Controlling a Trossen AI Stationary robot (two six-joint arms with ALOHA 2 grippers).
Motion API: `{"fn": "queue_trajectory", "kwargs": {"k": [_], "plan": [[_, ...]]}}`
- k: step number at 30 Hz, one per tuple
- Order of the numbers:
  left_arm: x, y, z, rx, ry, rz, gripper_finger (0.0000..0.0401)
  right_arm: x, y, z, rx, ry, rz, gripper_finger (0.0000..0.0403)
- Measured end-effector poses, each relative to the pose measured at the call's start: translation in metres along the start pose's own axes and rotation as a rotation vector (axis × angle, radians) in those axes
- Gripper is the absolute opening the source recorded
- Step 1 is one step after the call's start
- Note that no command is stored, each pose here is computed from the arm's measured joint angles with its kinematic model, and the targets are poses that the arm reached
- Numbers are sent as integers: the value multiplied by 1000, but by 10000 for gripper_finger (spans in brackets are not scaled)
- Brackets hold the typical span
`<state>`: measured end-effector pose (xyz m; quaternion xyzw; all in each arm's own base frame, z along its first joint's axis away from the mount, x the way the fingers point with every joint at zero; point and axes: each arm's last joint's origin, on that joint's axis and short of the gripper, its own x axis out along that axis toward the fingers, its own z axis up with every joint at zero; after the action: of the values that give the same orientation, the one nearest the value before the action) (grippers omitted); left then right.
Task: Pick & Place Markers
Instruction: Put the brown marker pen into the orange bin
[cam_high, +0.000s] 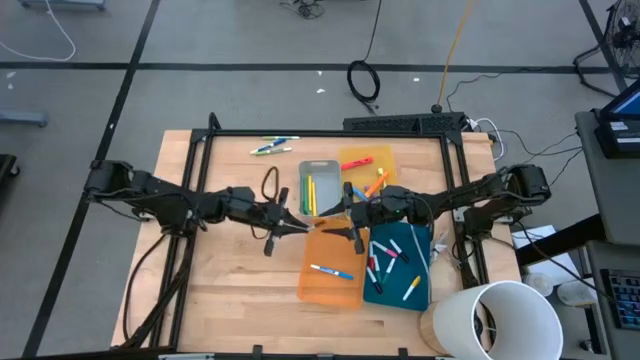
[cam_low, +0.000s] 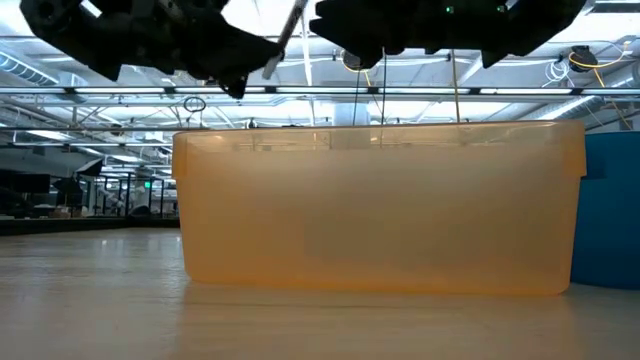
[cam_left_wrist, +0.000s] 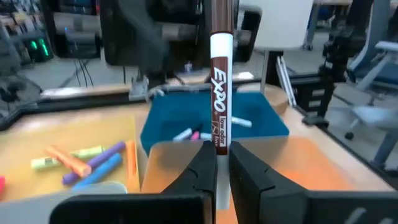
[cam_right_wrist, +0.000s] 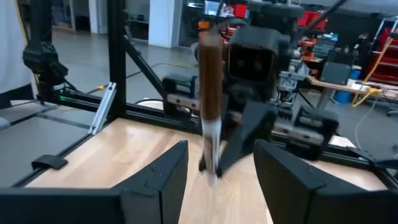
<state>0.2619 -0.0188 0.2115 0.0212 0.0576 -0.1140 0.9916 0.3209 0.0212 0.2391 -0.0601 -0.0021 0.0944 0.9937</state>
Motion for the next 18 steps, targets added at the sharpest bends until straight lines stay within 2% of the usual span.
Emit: {"fn": "queue_trajectory", "kwargs": {"k": [13, 16, 18], "plan": [[46, 10, -2, 14, 83, -1, 22, 1, 9, 0, -23, 6, 31, 169], [49, 11, -3, 15, 90, -2, 29, 0, 10, -1, -24, 11, 84, 147], [49, 10, -3, 15, 91, -3, 30, 0, 12, -1, -35, 6, 131, 115]]}}
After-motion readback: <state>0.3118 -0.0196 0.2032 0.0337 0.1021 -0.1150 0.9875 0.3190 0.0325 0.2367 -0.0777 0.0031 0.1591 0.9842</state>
